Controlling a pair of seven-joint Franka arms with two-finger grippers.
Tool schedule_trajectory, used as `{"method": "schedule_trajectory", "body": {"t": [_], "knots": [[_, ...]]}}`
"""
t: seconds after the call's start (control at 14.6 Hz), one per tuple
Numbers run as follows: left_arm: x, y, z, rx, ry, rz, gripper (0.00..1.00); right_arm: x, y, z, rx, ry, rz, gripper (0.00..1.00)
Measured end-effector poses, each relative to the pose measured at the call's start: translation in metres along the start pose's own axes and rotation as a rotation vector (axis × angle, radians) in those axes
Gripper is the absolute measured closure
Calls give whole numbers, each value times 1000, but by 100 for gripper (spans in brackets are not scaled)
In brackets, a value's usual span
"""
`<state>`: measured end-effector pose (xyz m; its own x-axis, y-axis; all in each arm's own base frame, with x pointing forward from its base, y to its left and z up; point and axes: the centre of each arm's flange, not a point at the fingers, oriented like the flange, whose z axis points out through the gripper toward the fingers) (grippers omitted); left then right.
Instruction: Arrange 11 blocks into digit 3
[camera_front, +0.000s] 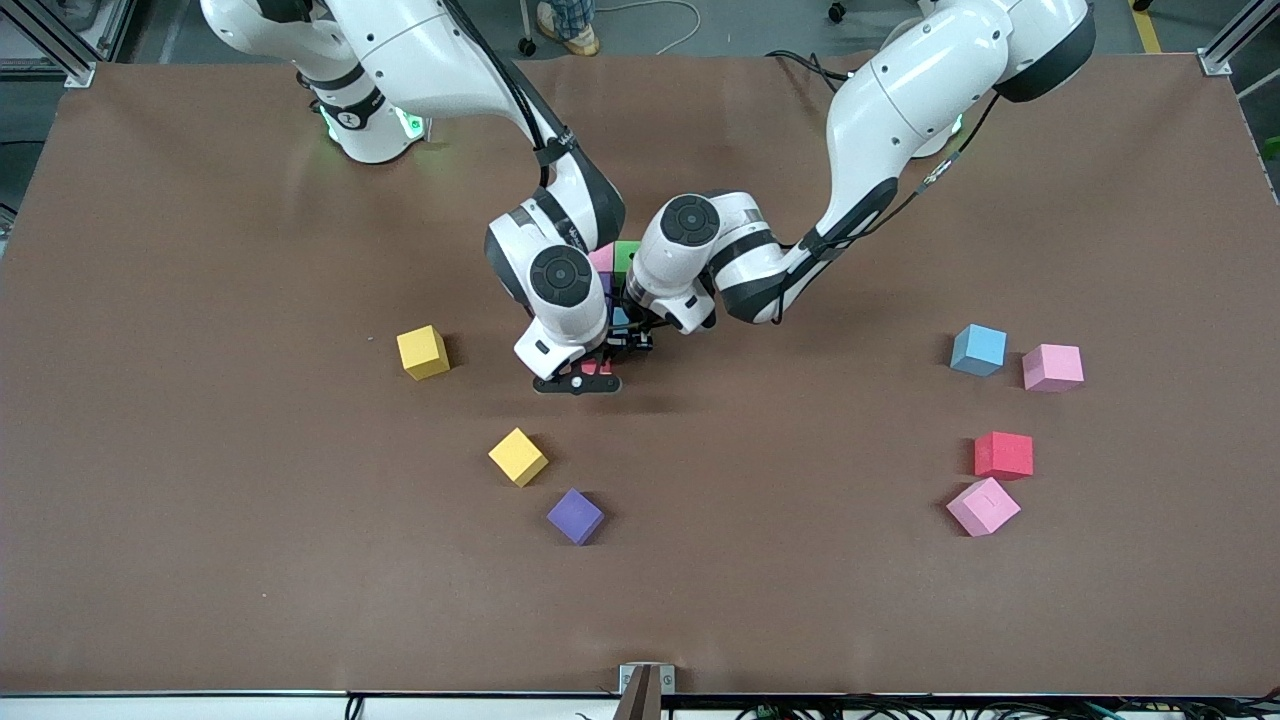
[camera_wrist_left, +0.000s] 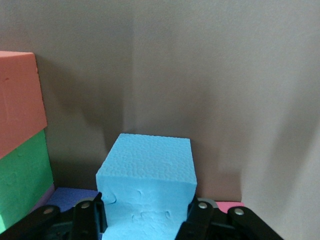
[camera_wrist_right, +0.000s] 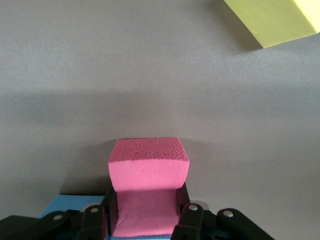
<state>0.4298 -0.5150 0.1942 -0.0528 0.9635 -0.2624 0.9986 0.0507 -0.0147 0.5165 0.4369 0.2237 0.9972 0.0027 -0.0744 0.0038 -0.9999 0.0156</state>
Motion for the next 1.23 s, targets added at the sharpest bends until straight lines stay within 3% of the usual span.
{"method": "schedule_trajectory", "body": {"t": [0.48, 0.82, 1.23], "knots": [[0, -1, 0, 1, 0, 1, 44, 0, 1, 0, -4, -6, 1, 52], [-1, 3, -2, -5, -5, -2, 1, 0, 2, 1, -9, -11, 8, 52], [-4, 23, -35, -54, 12, 9, 0, 0, 3, 1, -14, -18, 13, 52]]}}
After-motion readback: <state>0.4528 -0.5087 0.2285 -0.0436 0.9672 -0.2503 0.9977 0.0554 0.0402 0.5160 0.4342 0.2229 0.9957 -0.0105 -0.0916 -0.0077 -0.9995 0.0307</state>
